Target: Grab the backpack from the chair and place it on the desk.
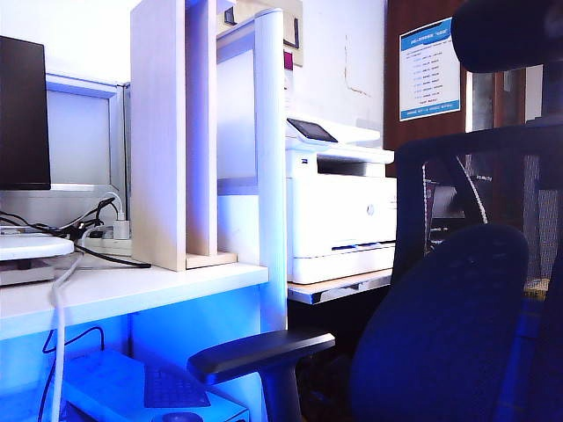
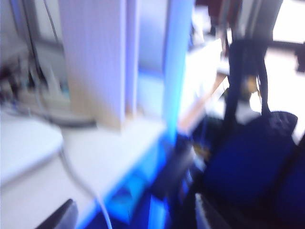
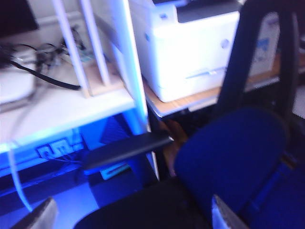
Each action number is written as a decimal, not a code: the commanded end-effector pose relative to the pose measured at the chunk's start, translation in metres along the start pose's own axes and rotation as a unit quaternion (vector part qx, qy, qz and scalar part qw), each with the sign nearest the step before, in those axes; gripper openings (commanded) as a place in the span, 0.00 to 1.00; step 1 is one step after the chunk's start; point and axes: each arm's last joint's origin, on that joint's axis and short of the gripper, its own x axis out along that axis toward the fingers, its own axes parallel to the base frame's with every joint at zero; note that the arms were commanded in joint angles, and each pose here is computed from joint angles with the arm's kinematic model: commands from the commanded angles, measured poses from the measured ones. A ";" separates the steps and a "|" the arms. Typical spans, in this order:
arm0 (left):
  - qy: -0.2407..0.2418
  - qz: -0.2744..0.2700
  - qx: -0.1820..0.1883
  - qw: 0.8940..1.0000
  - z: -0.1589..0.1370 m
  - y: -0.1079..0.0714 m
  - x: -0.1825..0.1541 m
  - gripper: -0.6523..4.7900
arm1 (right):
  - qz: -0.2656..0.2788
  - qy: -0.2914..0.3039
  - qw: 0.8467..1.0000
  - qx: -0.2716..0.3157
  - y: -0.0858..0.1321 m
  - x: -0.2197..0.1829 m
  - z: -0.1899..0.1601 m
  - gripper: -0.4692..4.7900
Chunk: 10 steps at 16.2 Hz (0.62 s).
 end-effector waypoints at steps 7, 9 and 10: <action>-0.005 0.067 -0.005 0.998 -0.076 0.021 0.052 0.72 | -0.081 -0.026 0.996 -0.004 -0.015 0.024 -0.058 0.88; 0.010 0.075 -0.007 0.997 -0.089 0.024 0.056 0.59 | -0.086 -0.015 0.996 0.006 -0.017 0.026 -0.070 0.87; 0.026 0.082 -0.009 0.996 -0.101 0.025 0.059 0.54 | -0.089 -0.007 0.996 0.016 -0.018 0.027 -0.083 0.69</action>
